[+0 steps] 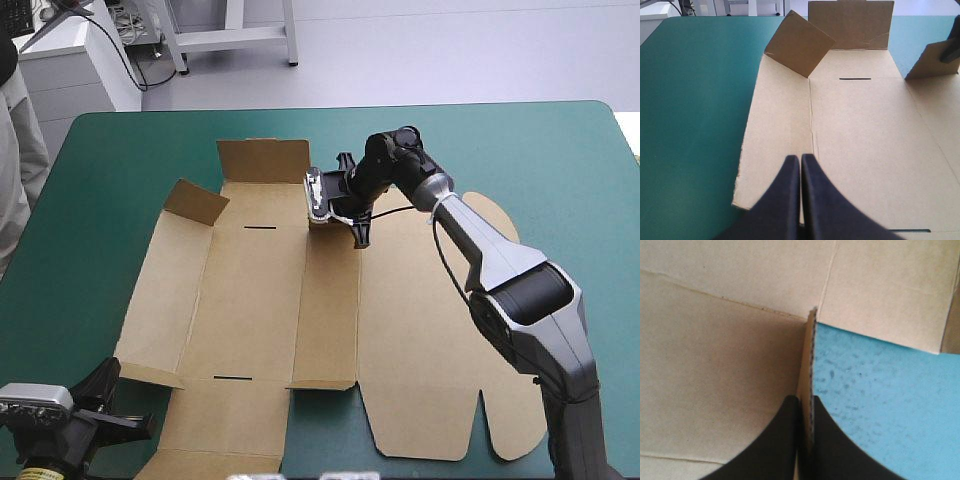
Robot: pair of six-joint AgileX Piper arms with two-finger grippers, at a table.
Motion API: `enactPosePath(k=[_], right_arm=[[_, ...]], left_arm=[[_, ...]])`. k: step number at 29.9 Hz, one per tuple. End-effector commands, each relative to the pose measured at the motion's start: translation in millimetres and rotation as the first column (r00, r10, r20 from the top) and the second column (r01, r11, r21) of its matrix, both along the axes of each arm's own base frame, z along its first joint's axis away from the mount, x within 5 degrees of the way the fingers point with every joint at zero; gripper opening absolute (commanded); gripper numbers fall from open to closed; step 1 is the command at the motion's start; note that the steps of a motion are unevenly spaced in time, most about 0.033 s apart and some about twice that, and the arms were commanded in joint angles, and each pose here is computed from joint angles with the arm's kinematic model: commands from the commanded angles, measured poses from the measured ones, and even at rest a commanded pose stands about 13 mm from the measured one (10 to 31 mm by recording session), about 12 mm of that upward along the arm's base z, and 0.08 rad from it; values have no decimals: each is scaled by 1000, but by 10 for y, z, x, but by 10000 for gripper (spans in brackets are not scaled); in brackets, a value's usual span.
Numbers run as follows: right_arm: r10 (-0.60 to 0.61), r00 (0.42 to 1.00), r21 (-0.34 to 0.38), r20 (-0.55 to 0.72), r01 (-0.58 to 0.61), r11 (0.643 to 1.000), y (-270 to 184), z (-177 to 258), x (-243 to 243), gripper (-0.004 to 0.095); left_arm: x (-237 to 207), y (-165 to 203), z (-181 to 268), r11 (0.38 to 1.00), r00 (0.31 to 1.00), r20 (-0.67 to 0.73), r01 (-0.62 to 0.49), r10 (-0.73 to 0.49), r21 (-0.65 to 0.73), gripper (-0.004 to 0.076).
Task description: Fold the box
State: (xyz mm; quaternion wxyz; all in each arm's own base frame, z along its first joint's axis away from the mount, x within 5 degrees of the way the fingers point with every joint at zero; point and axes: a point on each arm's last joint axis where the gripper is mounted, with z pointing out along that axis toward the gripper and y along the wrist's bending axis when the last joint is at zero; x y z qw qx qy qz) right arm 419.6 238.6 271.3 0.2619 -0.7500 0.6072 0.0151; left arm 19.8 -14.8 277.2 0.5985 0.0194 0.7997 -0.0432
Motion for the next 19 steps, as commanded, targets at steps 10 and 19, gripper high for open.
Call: enactPosePath(k=[10, 19], right_arm=[[-27, 994, 113, 110, 15, 994, -19, 494, -80, 819], [-214, 974, 236, 77, 190, 953, -158, 1039, -302, 820]], left_arm=[[14, -2, 126, 1000, 997, 78, 1, 2, -31, -8], [14, -2, 126, 1000, 997, 78, 1, 2, -31, -8]])
